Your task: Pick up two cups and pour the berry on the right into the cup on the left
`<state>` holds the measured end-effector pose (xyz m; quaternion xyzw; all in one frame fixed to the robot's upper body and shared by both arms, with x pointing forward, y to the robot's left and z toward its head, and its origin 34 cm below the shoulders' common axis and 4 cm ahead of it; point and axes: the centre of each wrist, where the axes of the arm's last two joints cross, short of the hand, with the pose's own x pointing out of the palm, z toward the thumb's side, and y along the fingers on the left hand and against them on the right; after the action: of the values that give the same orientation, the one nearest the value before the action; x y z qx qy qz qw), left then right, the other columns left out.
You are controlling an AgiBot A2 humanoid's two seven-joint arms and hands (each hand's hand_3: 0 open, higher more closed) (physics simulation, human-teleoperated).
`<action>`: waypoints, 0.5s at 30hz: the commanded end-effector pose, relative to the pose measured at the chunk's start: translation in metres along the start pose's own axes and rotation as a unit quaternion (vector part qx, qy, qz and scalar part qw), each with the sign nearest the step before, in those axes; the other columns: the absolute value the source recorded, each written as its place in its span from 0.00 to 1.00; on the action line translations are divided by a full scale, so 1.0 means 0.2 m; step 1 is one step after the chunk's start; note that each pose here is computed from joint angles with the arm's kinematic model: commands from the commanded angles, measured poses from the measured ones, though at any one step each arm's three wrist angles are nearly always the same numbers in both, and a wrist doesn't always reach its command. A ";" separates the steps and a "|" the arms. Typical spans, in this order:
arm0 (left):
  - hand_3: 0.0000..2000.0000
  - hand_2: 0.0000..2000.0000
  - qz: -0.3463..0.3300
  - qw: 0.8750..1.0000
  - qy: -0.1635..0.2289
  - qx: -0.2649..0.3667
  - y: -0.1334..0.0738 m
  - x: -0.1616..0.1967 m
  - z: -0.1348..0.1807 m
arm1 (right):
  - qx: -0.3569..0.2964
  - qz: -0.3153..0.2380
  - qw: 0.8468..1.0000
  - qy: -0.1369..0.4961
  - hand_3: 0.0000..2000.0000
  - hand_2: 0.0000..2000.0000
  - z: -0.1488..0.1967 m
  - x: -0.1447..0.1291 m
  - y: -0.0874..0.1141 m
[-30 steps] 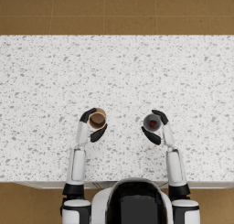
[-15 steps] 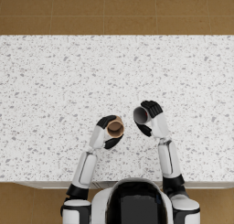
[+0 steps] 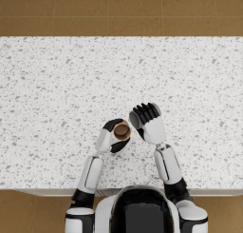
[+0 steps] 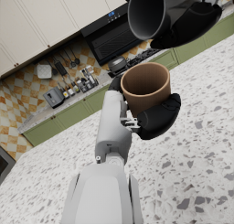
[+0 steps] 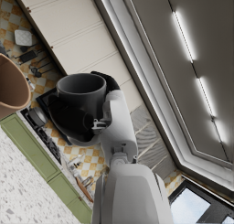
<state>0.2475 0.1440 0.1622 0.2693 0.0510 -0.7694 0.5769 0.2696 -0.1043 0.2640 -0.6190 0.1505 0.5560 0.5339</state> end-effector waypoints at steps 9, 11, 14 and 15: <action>0.64 1.00 -0.015 1.000 -0.008 -0.018 0.01 0.05 -0.04 | -0.020 -0.012 0.990 0.138 0.64 1.00 0.09 -0.02 -0.03; 0.64 1.00 -0.009 1.000 -0.009 -0.015 0.02 0.04 -0.03 | -0.065 -0.003 0.976 0.210 0.64 1.00 0.11 -0.03 -0.03; 0.64 1.00 -0.005 1.000 -0.012 -0.013 0.03 0.04 -0.03 | -0.072 -0.017 0.962 0.262 0.64 1.00 0.12 -0.04 -0.02; 0.64 1.00 -0.004 1.000 -0.012 -0.013 0.03 0.04 -0.03 | -0.070 -0.020 0.958 0.276 0.64 1.00 0.12 -0.04 -0.02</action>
<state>0.2514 0.1379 0.1488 0.2465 0.0644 -0.7775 0.5750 0.2604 -0.0875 0.2693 -0.7886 0.2602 0.3562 0.4285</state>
